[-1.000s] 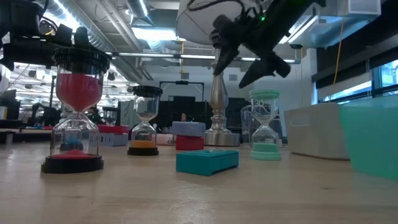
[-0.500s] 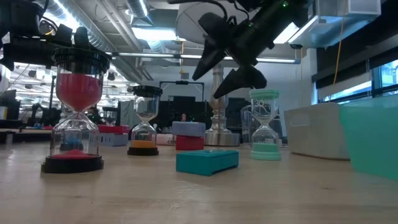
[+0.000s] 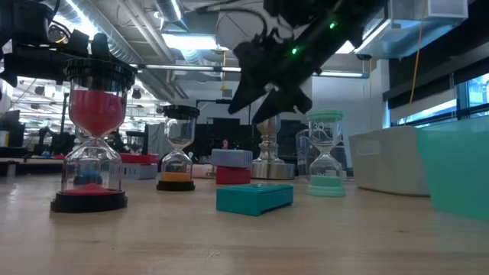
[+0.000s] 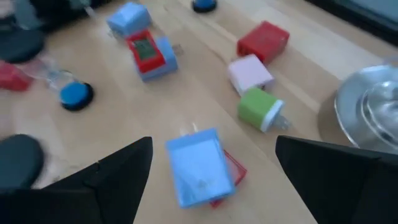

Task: Pick & Place Office items
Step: Put the purple charger adapter into the gray bin

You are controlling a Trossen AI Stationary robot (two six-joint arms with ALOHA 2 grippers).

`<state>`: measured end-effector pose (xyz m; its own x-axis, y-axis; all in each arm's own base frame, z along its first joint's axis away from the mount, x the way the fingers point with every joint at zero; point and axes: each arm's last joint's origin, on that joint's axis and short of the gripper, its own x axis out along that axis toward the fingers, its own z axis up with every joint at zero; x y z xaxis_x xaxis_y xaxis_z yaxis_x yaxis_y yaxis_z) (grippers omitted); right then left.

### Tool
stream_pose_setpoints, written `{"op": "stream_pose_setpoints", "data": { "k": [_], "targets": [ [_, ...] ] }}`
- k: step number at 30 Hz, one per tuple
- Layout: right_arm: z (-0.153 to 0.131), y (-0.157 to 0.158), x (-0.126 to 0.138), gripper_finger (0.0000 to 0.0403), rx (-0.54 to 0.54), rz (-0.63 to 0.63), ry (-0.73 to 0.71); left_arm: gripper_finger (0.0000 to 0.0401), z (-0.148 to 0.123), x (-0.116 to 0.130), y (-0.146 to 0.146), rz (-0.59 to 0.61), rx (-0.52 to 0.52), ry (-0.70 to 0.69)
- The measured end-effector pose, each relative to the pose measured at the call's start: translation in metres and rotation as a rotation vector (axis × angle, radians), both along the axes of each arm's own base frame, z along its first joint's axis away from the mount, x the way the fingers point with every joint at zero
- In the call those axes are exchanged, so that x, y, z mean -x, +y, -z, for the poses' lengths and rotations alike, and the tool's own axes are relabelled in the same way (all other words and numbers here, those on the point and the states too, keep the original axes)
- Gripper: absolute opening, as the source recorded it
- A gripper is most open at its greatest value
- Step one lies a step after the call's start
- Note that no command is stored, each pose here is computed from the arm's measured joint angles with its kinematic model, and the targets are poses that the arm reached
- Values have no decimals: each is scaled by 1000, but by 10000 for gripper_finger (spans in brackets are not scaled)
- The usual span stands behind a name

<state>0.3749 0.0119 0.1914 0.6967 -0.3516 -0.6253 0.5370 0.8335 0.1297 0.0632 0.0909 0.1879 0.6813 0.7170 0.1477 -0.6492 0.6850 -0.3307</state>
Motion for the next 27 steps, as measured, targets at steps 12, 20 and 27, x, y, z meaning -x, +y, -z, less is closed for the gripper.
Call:
{"op": "stream_pose_setpoints", "data": {
  "k": [12,20,27],
  "targets": [
    [-21,-30,-36,343,-188,88,26,226,0,0,0,-1,0,0],
    [-28,-22,-41,343,-175,71,27,226,0,0,0,0,4,3],
    [-27,-18,-41,343,-212,36,34,226,1,0,0,0,5,3]
  ]
}}
